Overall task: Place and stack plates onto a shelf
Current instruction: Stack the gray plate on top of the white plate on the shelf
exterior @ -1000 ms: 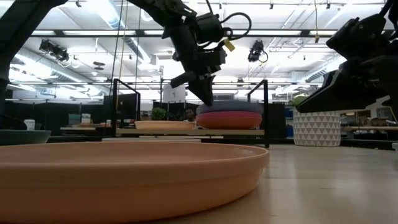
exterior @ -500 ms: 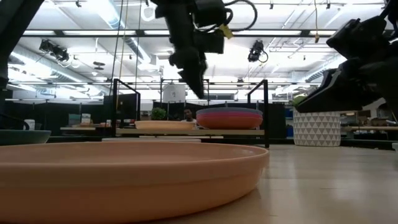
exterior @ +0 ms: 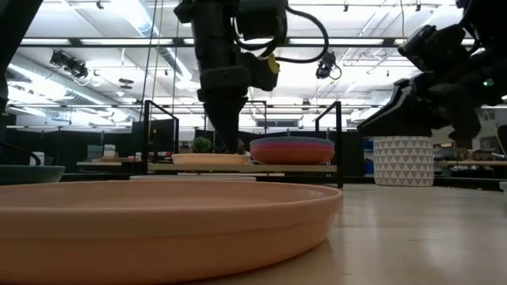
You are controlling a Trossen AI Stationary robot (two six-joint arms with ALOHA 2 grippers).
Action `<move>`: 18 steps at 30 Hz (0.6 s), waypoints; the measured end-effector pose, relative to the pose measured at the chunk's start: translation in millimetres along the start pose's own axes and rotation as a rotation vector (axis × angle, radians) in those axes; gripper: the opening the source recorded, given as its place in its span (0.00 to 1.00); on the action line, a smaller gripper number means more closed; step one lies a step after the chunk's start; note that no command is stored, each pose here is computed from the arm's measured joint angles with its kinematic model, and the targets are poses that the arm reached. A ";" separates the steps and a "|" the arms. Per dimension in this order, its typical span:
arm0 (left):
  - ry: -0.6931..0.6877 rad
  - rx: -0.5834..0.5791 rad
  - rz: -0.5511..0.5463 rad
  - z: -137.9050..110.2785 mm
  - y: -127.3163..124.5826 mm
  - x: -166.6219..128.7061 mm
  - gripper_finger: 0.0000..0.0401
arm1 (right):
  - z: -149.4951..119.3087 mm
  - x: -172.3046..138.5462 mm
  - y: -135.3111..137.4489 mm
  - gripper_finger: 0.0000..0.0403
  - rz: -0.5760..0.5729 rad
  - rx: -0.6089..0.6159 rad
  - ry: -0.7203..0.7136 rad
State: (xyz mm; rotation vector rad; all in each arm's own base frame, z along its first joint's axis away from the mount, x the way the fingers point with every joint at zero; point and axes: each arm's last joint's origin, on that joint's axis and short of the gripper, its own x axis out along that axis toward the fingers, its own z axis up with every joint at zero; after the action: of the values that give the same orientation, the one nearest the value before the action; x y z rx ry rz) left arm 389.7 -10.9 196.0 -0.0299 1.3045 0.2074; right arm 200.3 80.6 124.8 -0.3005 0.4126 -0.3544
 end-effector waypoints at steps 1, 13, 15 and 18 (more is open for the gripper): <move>-0.007 -0.007 0.005 -0.3 -4.0 -0.7 0.31 | 0.5 1.0 -1.0 0.22 -0.004 0.002 -0.002; -0.070 -0.088 0.054 -1.7 -43.4 14.1 0.31 | 1.7 5.8 -4.8 0.22 0.022 0.010 -0.002; -0.092 -0.096 0.045 0.0 -45.9 13.6 0.31 | 1.6 5.8 -4.7 0.22 0.025 0.010 -0.001; -0.092 -0.107 0.064 -0.4 -45.0 13.6 0.31 | 1.6 5.8 -4.3 0.22 0.039 0.015 -0.001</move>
State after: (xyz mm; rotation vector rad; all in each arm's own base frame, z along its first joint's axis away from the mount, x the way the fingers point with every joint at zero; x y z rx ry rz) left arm 400.2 -53.4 178.7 -0.0687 1.2033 0.3297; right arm 204.8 74.9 125.8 -0.2775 0.4136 -0.3190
